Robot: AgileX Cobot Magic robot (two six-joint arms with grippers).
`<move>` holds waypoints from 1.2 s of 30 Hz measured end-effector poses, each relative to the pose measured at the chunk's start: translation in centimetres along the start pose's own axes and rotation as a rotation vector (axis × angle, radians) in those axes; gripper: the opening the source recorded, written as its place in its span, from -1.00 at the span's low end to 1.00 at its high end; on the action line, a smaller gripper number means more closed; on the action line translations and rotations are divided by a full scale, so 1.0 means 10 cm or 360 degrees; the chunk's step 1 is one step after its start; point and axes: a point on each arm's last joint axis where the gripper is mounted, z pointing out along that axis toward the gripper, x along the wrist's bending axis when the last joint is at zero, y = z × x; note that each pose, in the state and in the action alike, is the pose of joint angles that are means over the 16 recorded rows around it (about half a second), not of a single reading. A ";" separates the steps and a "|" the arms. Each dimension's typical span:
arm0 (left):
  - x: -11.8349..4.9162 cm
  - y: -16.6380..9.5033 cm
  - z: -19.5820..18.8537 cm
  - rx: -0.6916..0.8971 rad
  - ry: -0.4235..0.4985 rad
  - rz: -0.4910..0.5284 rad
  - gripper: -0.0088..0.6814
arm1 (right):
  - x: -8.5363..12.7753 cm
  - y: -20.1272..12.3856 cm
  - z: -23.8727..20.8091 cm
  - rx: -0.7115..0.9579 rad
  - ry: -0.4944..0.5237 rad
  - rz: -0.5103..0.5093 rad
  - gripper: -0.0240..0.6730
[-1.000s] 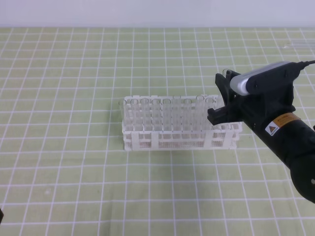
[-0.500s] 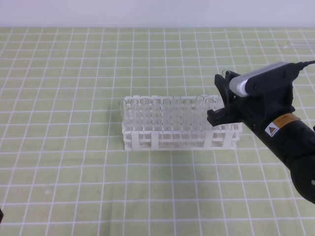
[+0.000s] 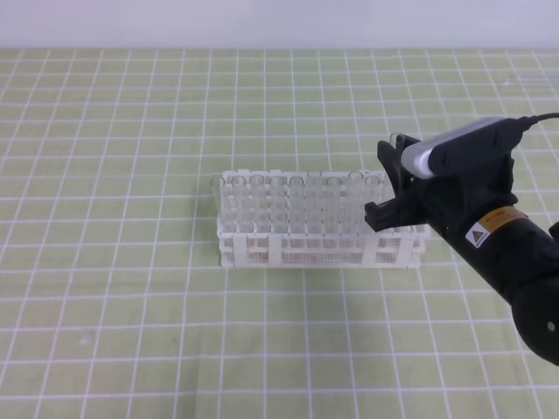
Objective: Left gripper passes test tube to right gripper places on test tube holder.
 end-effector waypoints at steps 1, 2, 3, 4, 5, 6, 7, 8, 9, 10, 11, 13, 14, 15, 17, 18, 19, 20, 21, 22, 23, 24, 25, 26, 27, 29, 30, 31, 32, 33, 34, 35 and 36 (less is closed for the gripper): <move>0.00 0.00 0.00 -0.0001 0.0003 -0.0001 -0.98 | 0.00 -0.01 -0.01 -0.0002 -0.0001 -0.0001 -0.64; 0.00 0.00 0.00 0.0001 0.0006 -0.0001 -0.98 | 0.00 -0.01 -0.01 -0.0004 -0.0002 -0.0001 -0.64; 0.00 0.01 0.00 -0.0001 0.0008 -0.0002 -0.98 | 0.00 -0.02 -0.02 -0.0006 -0.0003 -0.0002 -0.64; 0.00 0.01 0.00 -0.0003 0.0009 -0.0002 -0.98 | 0.00 -0.03 -0.02 -0.0009 -0.0004 -0.0003 -0.64; 0.00 0.01 0.00 -0.0004 0.0009 -0.0002 -0.98 | -0.01 -0.04 -0.03 -0.0011 -0.0005 -0.0003 -0.64; 0.00 0.01 0.00 -0.0006 0.0008 -0.0002 -0.98 | -0.01 -0.05 -0.04 -0.0013 -0.0007 -0.0004 -0.64; 0.00 0.01 0.00 -0.0004 0.0009 -0.0002 -0.98 | -0.01 -0.06 -0.05 -0.0014 -0.0008 -0.0005 -0.64; 0.00 0.01 0.00 -0.0002 0.0009 -0.0002 -0.98 | -0.01 -0.07 -0.06 -0.0016 -0.0009 -0.0005 -0.64; 0.00 0.01 0.00 -0.0003 0.0009 -0.0002 -0.98 | -0.01 -0.08 -0.07 -0.0017 -0.0011 -0.0006 -0.63; 0.00 0.01 0.00 -0.0005 0.0009 -0.0002 -0.98 | -0.01 -0.09 -0.07 -0.0019 -0.0012 -0.0006 -0.63; 0.00 0.01 0.00 -0.0006 0.0009 -0.0002 -0.98 | -0.02 -0.10 -0.08 -0.0021 -0.0013 -0.0007 -0.62; 0.00 0.01 0.00 -0.0009 0.0009 -0.0002 -0.98 | -0.02 -0.11 -0.09 -0.0024 -0.0016 -0.0007 -0.60; 0.00 0.01 0.00 -0.0009 0.0009 -0.0002 -0.98 | -0.02 -0.12 -0.10 -0.0025 -0.0017 -0.0007 -0.58; 0.00 0.01 0.00 -0.0013 0.0008 -0.0001 -0.98 | -0.02 -0.13 -0.11 -0.0026 -0.0018 -0.0006 -0.55; 0.00 0.01 0.00 -0.0011 0.0008 -0.0001 -0.98 | -0.02 -0.14 -0.11 -0.0025 -0.0019 -0.0006 -0.47; 0.00 0.01 0.00 -0.0011 0.0008 -0.0001 -0.98 | -0.02 -0.14 -0.12 -0.0025 -0.0020 -0.0005 -0.43; 0.00 0.01 0.00 -0.0011 0.0008 -0.0001 -0.98 | -0.02 -0.14 -0.12 -0.0024 -0.0020 -0.0005 -0.38; 0.00 0.01 0.00 -0.0011 0.0008 -0.0001 -0.98 | -0.02 -0.14 -0.12 -0.0024 -0.0021 -0.0004 -0.33; 0.00 0.01 0.00 -0.0011 0.0008 -0.0001 -0.98 | -0.02 -0.14 -0.12 -0.0024 -0.0021 -0.0003 -0.28; 0.00 0.01 0.00 -0.0007 0.0009 -0.0001 -0.98 | -0.02 -0.14 -0.12 -0.0025 -0.0022 -0.0002 -0.23; 0.00 0.01 0.00 -0.0010 0.0008 0.0000 -0.98 | -0.03 -0.14 -0.12 -0.0026 -0.0022 -0.0001 -0.17; 0.00 0.01 0.00 -0.0014 0.0008 0.0000 -0.98 | -0.03 -0.14 -0.12 -0.0029 -0.0023 0.0000 -0.12; 0.00 0.01 0.00 -0.0014 0.0008 0.0000 -0.98 | -0.03 -0.13 -0.13 -0.0033 -0.0023 0.0001 -0.07; 0.00 0.01 0.00 -0.0014 0.0008 0.0000 -0.98 | -0.03 -0.12 -0.13 -0.0040 -0.0023 0.0002 -0.02; 0.00 0.01 0.00 -0.0010 0.0008 0.0000 -0.98 | -0.03 -0.10 -0.14 -0.0048 -0.0024 0.0004 0.03; 0.00 0.01 0.00 -0.0006 0.0009 0.0001 -0.98 | -0.03 -0.05 -0.16 -0.0075 -0.0025 0.0008 0.10; 0.00 0.01 0.00 -0.0006 0.0009 0.0001 -0.98 | -0.03 -0.02 -0.18 -0.0094 -0.0025 0.0010 0.12; 0.00 0.02 0.00 -0.0003 0.0009 0.0000 -0.98 | -0.03 0.03 -0.20 -0.0117 -0.0025 0.0013 0.12; 0.00 0.01 0.00 -0.0006 0.0009 0.0001 -0.98 | -0.04 0.08 -0.23 -0.0145 -0.0024 0.0015 0.11; 0.00 0.01 0.00 -0.0007 0.0009 0.0001 -0.98 | -0.04 0.14 -0.26 -0.0176 -0.0024 0.0019 0.07; 0.00 0.01 0.00 -0.0011 0.0009 0.0001 -0.98 | -0.04 0.20 -0.30 -0.0208 -0.0022 0.0022 0.02; 0.00 0.01 0.00 -0.0011 0.0009 0.0001 -0.98 | -0.05 0.27 -0.34 -0.0241 -0.0022 0.0026 -0.04; 0.00 0.01 0.00 -0.0007 0.0009 0.0001 -0.98 | -0.05 0.34 -0.39 -0.0272 -0.0021 0.0029 -0.10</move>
